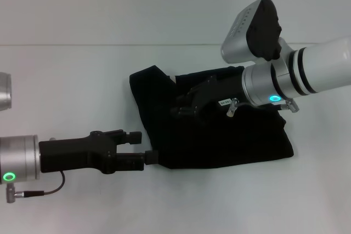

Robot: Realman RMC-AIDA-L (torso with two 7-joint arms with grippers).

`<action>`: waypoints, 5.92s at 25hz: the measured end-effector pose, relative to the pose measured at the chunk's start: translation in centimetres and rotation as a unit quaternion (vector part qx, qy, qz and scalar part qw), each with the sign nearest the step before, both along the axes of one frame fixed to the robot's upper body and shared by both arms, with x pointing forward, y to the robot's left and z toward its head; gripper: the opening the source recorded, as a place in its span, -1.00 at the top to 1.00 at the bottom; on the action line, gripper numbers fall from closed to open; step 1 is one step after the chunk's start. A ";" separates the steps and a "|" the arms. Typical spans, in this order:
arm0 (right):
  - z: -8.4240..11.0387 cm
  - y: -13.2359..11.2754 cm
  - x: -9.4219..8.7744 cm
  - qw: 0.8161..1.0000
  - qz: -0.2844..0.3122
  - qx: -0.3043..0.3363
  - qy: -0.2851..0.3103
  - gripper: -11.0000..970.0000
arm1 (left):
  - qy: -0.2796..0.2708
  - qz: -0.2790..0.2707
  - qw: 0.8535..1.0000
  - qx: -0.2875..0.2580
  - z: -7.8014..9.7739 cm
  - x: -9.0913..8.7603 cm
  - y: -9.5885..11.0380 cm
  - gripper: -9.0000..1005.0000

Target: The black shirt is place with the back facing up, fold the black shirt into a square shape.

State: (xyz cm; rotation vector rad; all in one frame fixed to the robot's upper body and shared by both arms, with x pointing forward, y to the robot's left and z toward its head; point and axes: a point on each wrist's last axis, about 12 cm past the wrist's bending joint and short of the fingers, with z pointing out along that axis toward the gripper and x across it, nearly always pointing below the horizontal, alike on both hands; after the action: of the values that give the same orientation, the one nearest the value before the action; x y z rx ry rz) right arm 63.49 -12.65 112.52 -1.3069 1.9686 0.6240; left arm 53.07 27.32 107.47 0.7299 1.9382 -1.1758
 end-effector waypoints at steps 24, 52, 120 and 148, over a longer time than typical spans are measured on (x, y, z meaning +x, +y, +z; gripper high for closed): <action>-0.1 0.0 -0.1 1.000 0.005 -0.006 -0.006 0.91 | 0.002 0.001 1.000 0.003 -0.1 0.3 -0.2 -0.76; 0.7 -6.3 3.2 0.973 -0.214 0.071 -0.053 0.95 | 0.005 -0.002 1.000 -0.003 0.2 0.5 -0.4 -0.76; -3.5 -15.4 -1.8 0.907 -0.307 0.127 0.261 0.29 | 0.010 -0.007 1.000 0.004 0.7 1.2 -0.5 -0.76; -1.4 -19.2 -4.3 0.912 -0.262 0.131 0.286 0.91 | 0.009 -0.015 1.000 -0.001 1.1 1.6 -1.2 -0.76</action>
State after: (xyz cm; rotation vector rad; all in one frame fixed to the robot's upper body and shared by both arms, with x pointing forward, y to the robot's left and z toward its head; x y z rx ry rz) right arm 59.22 -31.82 111.15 -0.4051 2.4524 1.0293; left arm 54.68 26.16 108.55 0.7517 1.9459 -1.2063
